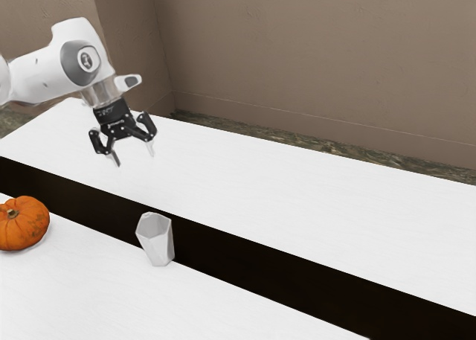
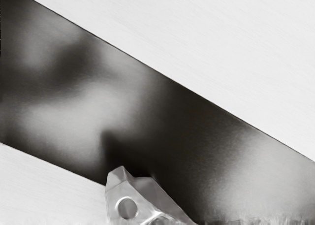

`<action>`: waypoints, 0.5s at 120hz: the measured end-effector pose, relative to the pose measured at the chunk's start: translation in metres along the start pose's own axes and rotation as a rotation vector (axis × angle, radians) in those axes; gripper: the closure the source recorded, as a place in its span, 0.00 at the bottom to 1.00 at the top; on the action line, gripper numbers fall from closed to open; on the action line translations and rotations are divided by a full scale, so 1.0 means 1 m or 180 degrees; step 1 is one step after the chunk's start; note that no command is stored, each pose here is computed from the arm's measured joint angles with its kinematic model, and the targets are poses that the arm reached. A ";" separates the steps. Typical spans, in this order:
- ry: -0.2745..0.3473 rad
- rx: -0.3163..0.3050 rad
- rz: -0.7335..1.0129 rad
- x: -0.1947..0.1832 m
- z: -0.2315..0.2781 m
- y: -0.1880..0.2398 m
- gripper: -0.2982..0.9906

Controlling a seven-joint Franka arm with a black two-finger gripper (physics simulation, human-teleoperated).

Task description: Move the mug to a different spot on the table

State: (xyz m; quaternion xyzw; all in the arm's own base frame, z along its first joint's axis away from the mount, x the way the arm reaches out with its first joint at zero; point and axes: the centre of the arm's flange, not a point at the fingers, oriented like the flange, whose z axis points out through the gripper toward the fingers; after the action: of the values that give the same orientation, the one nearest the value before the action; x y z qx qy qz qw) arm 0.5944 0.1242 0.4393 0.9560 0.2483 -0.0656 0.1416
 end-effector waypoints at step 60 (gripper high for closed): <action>0.0565 0.0747 0.1314 -0.096 -0.142 0.065 0.23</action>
State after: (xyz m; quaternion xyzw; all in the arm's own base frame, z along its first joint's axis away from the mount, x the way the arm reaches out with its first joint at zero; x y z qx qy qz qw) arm 0.5512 0.0687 0.6088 0.9984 0.0498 0.0205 0.0176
